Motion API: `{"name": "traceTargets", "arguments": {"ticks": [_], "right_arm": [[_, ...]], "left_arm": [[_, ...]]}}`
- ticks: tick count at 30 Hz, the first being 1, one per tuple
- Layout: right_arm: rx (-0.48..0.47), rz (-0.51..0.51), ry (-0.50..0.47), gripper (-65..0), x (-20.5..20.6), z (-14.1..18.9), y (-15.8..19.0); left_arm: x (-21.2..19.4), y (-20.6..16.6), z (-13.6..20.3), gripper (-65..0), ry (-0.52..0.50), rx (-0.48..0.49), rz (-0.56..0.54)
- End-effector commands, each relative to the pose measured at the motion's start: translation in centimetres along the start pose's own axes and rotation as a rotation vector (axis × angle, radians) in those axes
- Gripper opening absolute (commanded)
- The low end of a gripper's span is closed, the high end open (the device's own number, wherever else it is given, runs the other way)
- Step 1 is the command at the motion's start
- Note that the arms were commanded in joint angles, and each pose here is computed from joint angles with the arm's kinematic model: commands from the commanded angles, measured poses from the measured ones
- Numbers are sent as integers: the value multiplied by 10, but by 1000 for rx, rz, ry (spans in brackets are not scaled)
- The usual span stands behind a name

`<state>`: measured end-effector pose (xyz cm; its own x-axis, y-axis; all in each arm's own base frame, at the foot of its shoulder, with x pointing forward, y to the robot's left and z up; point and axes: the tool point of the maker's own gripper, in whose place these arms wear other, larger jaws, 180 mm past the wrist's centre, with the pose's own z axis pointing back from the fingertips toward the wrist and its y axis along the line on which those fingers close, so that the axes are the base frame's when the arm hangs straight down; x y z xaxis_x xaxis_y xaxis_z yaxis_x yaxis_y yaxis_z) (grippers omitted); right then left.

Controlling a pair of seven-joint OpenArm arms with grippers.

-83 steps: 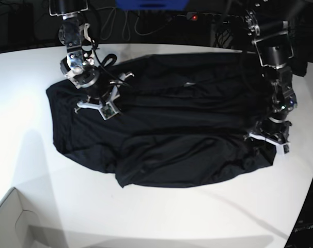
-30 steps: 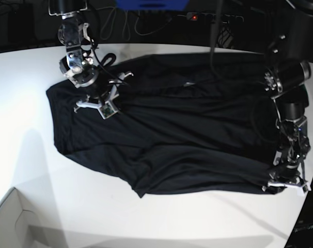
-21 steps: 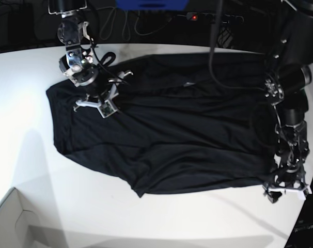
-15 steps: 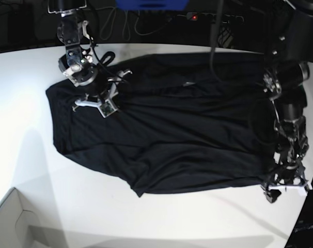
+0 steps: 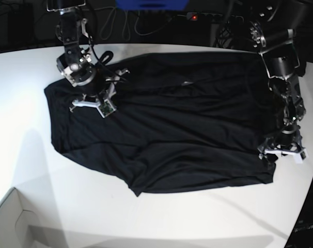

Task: Layout the t-shirt on the table in an organized manner, then fold the t-shirt properly
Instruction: 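Drag the shirt edge with the left gripper, extending the sleeve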

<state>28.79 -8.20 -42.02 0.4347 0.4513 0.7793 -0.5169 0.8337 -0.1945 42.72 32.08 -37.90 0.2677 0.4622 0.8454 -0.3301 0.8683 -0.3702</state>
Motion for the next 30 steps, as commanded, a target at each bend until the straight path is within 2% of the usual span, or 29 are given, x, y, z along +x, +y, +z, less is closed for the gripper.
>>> {"name": "traceTargets", "arguments": {"ticks": [1, 10, 12, 14, 15, 21, 25, 30], "right_arm": [[-11, -1, -49, -650, 14, 0, -5], [-5, -2, -36, -650, 7, 4, -1], [-5, -1, -35, -650, 7, 4, -1], [-7, -2, -35, -650, 7, 4, -2], [-7, 0, -34, -650, 7, 4, -2], [-8, 0, -32, -650, 6, 4, -2], [-8, 0, -32, -650, 6, 4, -3], [-8, -1, -30, -650, 5, 4, -2]], "left_arm": [[18, -13, -5, -183, -52, -28, 9], [-3, -22, -28, -185, 32, -20, 88], [0, -25, -31, -209, 30, -23, 93], [4, -29, -33, -263, 23, -29, 97], [7, -31, -34, -310, 18, -33, 98], [13, -52, -37, -637, 4, -68, 119], [30, -72, -30, -647, -61, -114, 110], [72, -113, -18, -649, -186, -194, 102]]}}
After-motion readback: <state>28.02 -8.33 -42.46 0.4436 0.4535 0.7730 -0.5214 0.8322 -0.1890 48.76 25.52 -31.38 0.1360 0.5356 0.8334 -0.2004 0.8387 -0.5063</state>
